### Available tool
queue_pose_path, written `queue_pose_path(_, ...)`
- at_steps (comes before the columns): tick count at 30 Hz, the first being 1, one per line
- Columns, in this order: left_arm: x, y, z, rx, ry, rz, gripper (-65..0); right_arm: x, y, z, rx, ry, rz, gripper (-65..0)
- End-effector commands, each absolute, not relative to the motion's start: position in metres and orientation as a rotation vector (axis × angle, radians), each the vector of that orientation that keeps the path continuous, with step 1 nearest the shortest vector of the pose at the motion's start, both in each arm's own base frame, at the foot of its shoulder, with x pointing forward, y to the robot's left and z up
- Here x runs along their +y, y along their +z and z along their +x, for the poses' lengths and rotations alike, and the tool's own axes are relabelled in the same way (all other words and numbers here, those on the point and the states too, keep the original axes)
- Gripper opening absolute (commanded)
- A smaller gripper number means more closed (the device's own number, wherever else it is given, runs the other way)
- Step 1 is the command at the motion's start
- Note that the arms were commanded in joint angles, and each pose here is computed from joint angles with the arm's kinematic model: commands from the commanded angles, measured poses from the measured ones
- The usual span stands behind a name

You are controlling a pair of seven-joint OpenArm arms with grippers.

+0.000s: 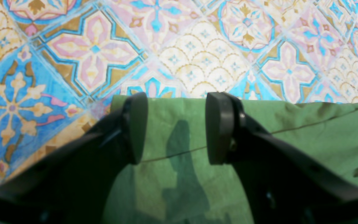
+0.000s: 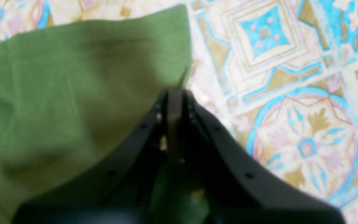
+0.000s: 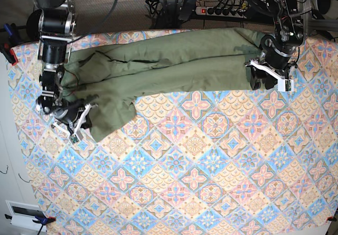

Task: Layout the t-shirt on the table in an organized manner, then fold the t-shirt properly
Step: 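Lower the folded edge and release it with both grippers, then grasp the ends of the folded strip with both grippers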

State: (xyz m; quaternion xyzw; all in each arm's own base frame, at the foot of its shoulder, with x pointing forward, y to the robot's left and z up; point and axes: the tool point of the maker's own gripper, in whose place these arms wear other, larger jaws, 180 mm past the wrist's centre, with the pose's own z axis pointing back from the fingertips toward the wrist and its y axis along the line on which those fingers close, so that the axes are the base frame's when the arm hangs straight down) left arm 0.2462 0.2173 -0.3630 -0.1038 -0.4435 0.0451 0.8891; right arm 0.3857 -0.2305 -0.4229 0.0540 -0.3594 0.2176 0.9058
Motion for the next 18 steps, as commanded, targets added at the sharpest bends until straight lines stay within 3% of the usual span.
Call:
queue_pose_path(1, 0.220, -0.352, 0.252, -0.965, 0.085, -0.212, -35.4, -0.235, -0.399, 0.398, -0.816, 0.464, 0.092, -64.4)
queue_pose_path(18, 0.220, -0.352, 0.252, -0.964, 0.085, -0.212, -35.4, -0.253, -0.324, 0.316, -0.824, 0.593, -0.205, -64.5)
